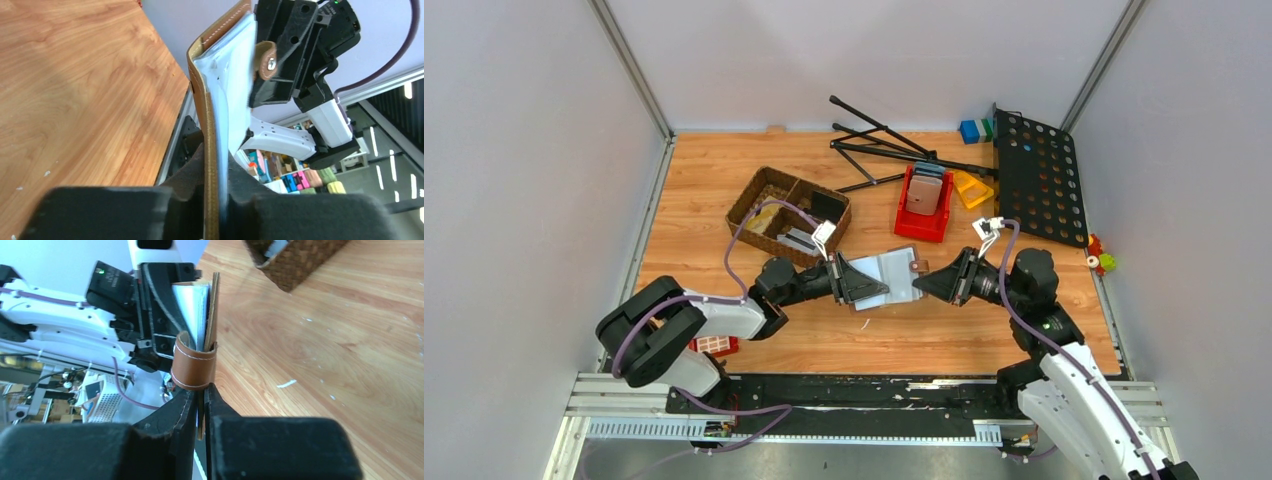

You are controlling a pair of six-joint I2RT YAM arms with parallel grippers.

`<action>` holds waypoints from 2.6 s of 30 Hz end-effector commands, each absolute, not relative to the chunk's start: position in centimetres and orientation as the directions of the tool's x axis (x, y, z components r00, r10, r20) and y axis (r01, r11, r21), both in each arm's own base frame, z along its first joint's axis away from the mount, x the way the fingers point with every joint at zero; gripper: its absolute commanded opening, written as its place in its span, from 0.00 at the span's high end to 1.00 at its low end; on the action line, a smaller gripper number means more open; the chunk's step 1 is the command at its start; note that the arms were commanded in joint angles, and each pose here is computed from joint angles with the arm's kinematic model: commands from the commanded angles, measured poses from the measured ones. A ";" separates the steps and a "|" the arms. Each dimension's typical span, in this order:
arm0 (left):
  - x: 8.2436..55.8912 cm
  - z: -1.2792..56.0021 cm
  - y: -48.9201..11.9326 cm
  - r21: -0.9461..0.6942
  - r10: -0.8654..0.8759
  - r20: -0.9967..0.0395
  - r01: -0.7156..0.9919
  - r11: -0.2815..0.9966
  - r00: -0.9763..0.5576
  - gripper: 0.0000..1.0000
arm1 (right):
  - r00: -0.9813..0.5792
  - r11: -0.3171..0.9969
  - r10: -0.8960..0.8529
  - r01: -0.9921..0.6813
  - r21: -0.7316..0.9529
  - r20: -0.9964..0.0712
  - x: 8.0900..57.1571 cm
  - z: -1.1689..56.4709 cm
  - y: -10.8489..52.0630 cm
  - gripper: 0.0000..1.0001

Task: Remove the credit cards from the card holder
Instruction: Remove the credit card from the card holder.

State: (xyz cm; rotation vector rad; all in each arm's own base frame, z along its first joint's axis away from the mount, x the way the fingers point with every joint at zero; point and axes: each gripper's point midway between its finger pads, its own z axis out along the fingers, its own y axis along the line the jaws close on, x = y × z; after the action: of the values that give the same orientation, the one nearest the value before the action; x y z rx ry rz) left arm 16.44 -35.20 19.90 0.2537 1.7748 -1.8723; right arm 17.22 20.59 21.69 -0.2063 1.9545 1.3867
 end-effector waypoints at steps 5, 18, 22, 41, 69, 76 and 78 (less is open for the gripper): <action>19.0 17.0 -34.0 -0.828 -0.251 -0.543 0.463 0.317 -0.801 0.38 | -0.724 0.351 0.275 -0.538 0.767 -0.633 16.8 23.3 21.1 1.00; 21.7 15.9 -26.6 -0.542 -0.191 -0.708 0.349 0.765 -0.680 0.18 | -0.711 0.621 0.267 -0.389 0.680 -0.650 19.1 19.3 18.1 1.00; 20.4 17.0 -29.0 -0.533 -0.141 -0.725 0.419 0.735 -0.675 0.16 | -0.738 0.625 0.280 -0.346 0.700 -0.614 19.4 18.3 18.3 1.00; 17.2 17.6 -39.5 -0.594 -0.020 -0.713 0.589 0.548 -0.700 0.13 | -0.784 0.540 0.312 -0.318 0.779 -0.537 18.7 18.3 19.9 1.00; 17.9 10.1 -39.3 -0.598 0.031 -0.624 0.502 0.625 -0.781 0.62 | -0.830 0.560 0.324 -0.219 0.799 -0.454 18.2 14.2 19.7 1.00; 17.7 6.9 -39.7 -0.598 0.057 -0.595 0.489 0.635 -0.802 0.65 | -0.845 0.598 0.310 -0.183 0.780 -0.436 18.4 11.7 19.4 1.00; 17.9 6.5 -39.6 -0.594 0.049 -0.597 0.482 0.645 -0.801 0.65 | -0.846 0.607 0.307 -0.179 0.774 -0.437 18.3 11.4 19.3 1.00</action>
State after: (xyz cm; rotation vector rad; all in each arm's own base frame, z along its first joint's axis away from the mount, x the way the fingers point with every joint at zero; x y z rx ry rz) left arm 17.03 -39.76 7.48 0.4505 2.3359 -1.0823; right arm 17.95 18.79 10.52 0.1549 2.3467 1.1606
